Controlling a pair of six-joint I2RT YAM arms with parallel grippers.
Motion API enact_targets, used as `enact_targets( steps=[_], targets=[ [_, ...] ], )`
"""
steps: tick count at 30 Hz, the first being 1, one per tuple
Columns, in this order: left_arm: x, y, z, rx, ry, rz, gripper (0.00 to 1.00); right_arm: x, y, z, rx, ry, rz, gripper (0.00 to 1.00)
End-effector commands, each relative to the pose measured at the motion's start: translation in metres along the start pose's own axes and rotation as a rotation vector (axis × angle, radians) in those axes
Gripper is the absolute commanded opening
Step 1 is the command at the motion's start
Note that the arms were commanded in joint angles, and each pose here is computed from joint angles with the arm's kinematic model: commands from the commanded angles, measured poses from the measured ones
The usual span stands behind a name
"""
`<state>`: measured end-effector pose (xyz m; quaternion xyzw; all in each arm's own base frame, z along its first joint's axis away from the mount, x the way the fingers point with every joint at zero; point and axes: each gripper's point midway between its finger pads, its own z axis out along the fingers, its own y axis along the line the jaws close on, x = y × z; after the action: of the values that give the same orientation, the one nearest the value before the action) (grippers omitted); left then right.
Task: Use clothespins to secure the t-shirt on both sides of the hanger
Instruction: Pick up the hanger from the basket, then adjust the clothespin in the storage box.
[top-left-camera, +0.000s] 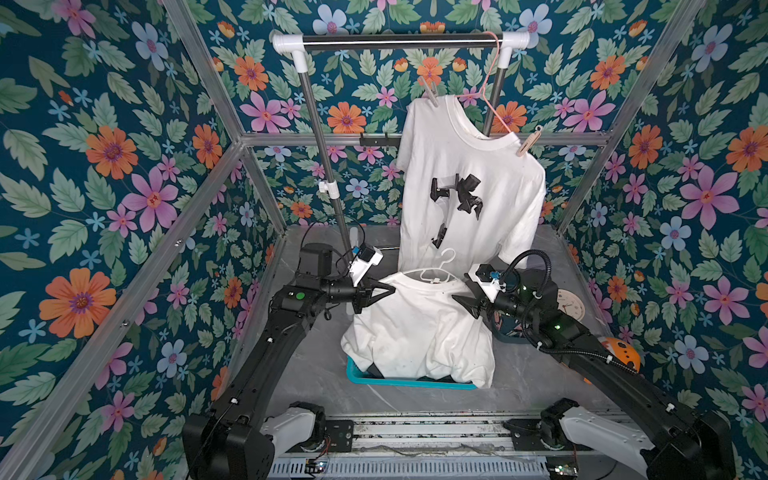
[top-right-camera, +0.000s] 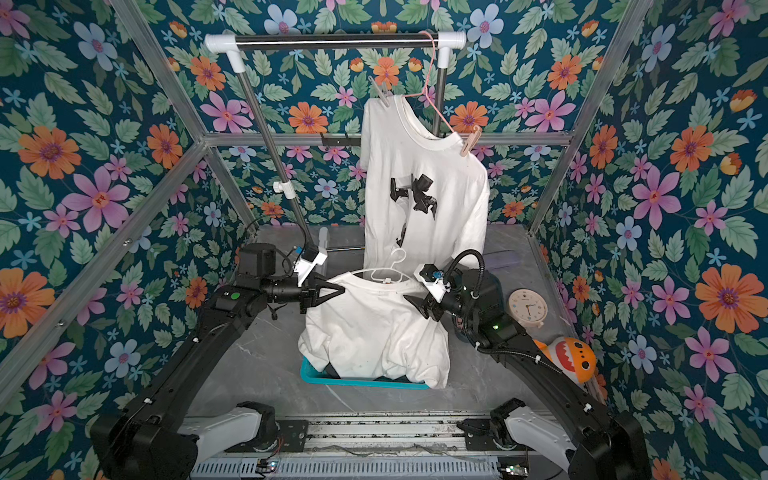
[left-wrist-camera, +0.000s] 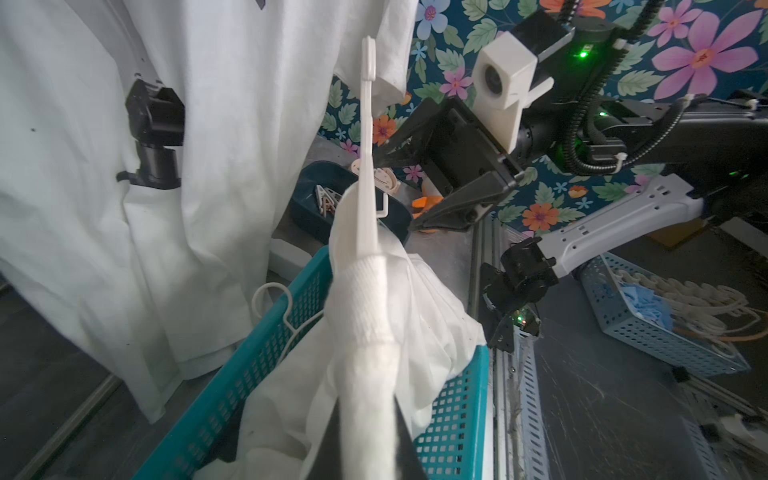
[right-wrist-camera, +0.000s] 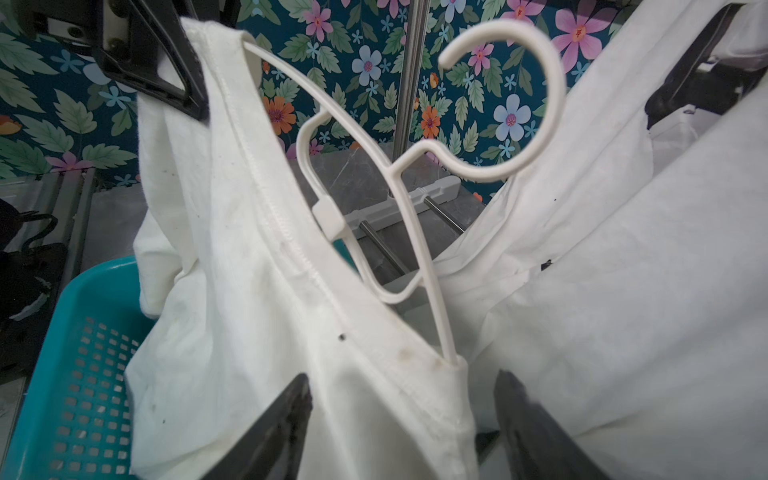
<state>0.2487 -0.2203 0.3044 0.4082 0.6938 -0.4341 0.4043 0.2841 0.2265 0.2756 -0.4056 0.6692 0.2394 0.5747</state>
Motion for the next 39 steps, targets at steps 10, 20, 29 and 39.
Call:
enact_targets(
  steps=[10, 20, 29, 39],
  targets=[
    [-0.014, 0.005, -0.013, -0.141, -0.060, 0.157, 0.00, 0.020, -0.031, -0.028, 0.252, 0.074, 0.286, 0.70],
    [-0.007, -0.001, -0.021, -0.180, -0.084, 0.198, 0.00, 0.074, -0.064, -0.084, 0.640, 0.235, 0.510, 0.64],
    [-0.004, -0.006, -0.021, -0.164, -0.100, 0.220, 0.00, 0.126, -0.089, -0.112, 0.842, 0.315, 0.767, 0.63],
    [-0.006, -0.009, -0.021, -0.153, -0.120, 0.239, 0.00, 0.180, -0.110, -0.124, 0.981, 0.467, 0.870, 0.63]
  ],
)
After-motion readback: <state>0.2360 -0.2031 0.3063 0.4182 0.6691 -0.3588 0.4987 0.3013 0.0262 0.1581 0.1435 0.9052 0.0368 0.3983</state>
